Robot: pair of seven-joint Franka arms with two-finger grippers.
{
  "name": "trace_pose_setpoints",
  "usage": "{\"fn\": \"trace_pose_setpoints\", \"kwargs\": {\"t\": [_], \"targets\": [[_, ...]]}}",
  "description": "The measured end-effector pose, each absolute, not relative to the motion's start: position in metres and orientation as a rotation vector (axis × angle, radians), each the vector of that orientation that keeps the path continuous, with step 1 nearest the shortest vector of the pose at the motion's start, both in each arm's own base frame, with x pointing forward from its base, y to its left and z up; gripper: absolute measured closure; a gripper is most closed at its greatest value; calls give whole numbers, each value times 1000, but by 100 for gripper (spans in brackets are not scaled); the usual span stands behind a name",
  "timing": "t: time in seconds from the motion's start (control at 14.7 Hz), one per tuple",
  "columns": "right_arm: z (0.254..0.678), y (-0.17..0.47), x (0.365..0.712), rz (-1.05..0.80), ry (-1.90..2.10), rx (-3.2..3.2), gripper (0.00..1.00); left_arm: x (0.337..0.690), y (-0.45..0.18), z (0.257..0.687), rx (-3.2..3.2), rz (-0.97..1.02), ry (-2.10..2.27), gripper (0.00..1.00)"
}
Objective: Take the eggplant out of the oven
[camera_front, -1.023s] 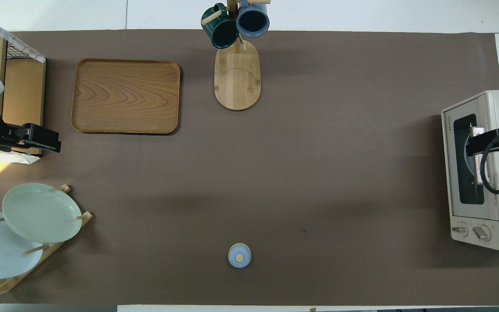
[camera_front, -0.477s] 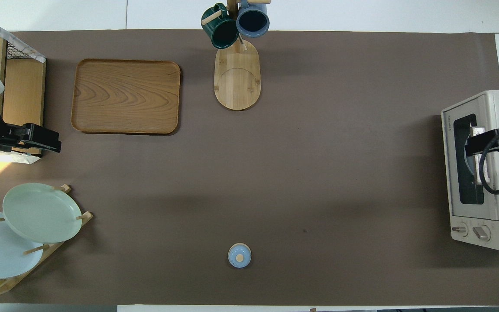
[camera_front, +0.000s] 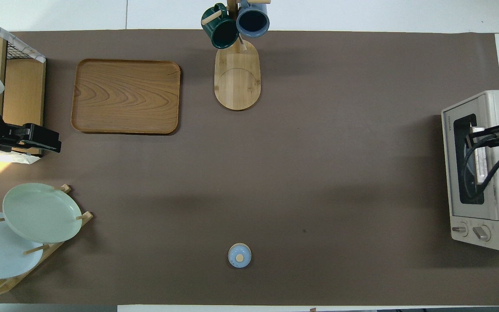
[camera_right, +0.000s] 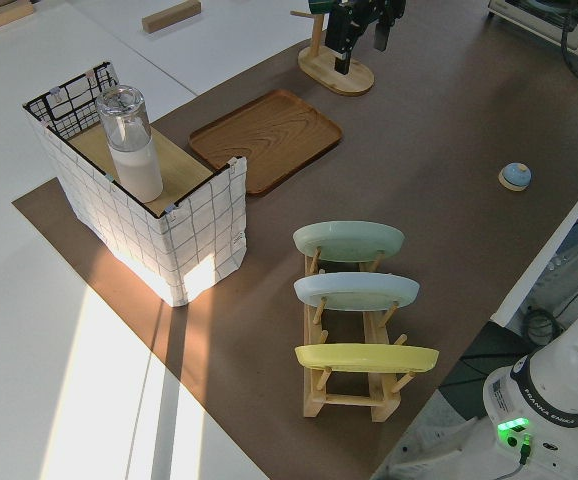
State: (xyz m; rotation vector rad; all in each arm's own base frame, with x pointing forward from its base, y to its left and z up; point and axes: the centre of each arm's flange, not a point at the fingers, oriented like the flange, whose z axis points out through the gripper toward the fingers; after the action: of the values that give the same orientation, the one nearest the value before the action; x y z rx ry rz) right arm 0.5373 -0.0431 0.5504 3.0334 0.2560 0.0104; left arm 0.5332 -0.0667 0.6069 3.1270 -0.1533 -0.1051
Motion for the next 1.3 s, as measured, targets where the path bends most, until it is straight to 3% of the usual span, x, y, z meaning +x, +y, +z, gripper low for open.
{"fn": "trace_pose_setpoints", "kwargs": {"t": [0.14, 1.3], "targets": [[526, -49, 535, -26, 236, 2965, 99, 533, -67, 607, 3127, -105, -153, 0], [461, -65, 519, -119, 251, 2810, 99, 533, -67, 607, 3127, -105, -154, 0]]}}
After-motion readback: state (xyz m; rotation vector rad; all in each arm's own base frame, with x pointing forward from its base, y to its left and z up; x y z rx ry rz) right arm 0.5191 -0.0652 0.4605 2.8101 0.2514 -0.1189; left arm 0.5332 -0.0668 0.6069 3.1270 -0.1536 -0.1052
